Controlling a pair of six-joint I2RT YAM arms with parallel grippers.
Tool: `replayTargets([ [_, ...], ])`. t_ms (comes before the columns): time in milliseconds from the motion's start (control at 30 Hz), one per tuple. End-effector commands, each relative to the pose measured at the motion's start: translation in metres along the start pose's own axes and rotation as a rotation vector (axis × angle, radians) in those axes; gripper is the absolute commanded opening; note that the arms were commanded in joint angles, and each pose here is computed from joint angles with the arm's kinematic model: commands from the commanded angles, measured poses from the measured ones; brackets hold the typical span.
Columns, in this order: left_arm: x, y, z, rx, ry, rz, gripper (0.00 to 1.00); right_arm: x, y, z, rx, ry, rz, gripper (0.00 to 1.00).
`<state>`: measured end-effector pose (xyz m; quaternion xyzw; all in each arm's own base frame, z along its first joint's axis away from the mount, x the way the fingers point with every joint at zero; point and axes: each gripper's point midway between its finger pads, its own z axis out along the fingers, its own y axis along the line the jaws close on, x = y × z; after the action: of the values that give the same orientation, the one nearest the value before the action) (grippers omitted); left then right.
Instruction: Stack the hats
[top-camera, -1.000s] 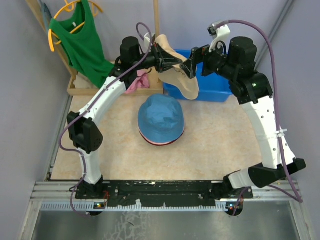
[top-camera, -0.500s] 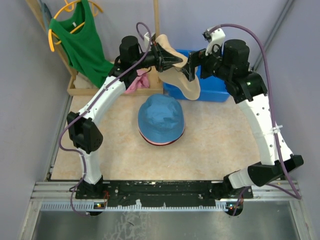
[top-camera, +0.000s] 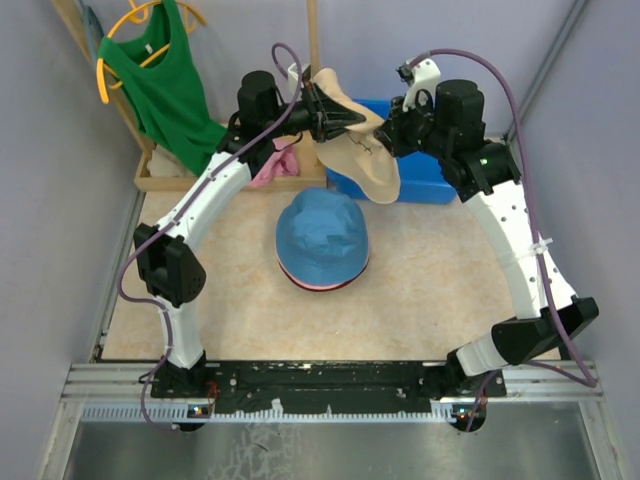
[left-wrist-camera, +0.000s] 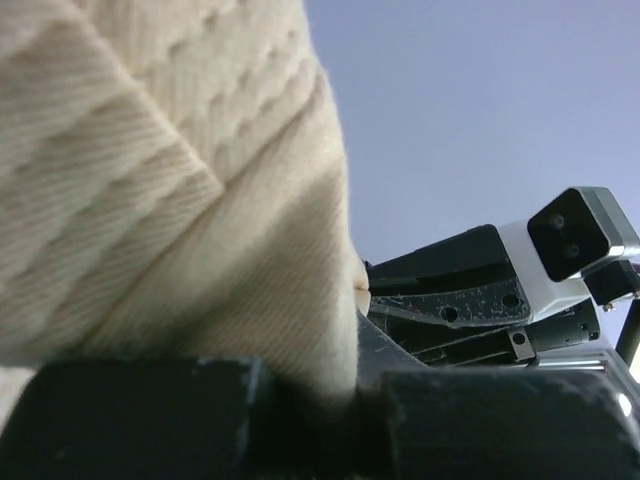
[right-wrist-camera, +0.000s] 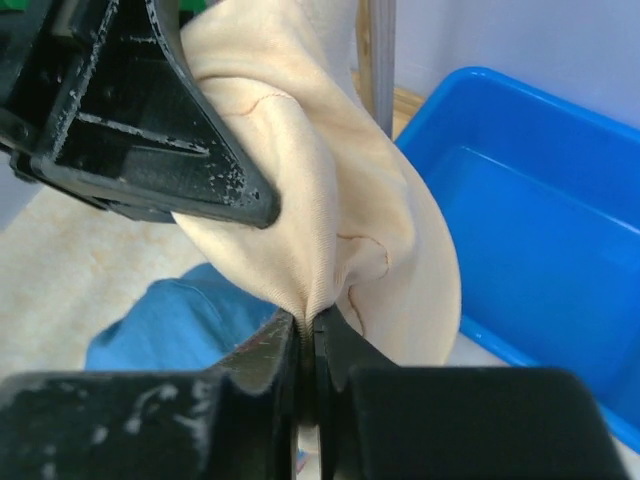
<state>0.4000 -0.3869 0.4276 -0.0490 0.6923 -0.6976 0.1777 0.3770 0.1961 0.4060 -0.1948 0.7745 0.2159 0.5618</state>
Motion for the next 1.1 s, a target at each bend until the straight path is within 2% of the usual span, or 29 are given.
replayTargets([
  [0, -0.008, -0.034, -0.018, 0.068, -0.025, 0.097, 0.22, -0.039, 0.005, -0.01, 0.001, -0.109, -0.006, 0.0],
  [100, -0.029, -0.036, -0.035, 0.059, -0.08, 0.138, 0.45, -0.05, 0.007, -0.015, 0.001, -0.136, 0.006, 0.0],
  [200, -0.047, -0.042, -0.064, 0.036, -0.142, 0.197, 0.52, -0.061, 0.006, -0.018, 0.003, -0.157, 0.029, 0.0],
  [333, -0.048, -0.034, -0.102, -0.013, -0.189, 0.249, 0.53, -0.08, 0.008, -0.02, -0.034, -0.202, 0.087, 0.0],
  [433, -0.033, -0.024, -0.114, -0.046, -0.184, 0.294, 0.54, -0.096, 0.012, -0.024, -0.068, -0.234, 0.12, 0.0],
  [567, -0.02, -0.001, -0.121, -0.074, -0.191, 0.29, 0.56, -0.115, 0.019, -0.029, -0.129, -0.271, 0.168, 0.0],
  [733, -0.018, -0.007, -0.125, -0.008, -0.263, 0.39, 0.56, -0.131, 0.036, -0.034, -0.252, -0.291, 0.292, 0.0],
  [900, -0.023, -0.008, -0.12, -0.05, -0.338, 0.532, 0.56, -0.139, 0.049, -0.035, -0.341, -0.289, 0.369, 0.0],
  [1067, -0.028, -0.004, -0.119, -0.049, -0.369, 0.54, 0.57, -0.142, 0.057, -0.037, -0.389, -0.275, 0.404, 0.0],
])
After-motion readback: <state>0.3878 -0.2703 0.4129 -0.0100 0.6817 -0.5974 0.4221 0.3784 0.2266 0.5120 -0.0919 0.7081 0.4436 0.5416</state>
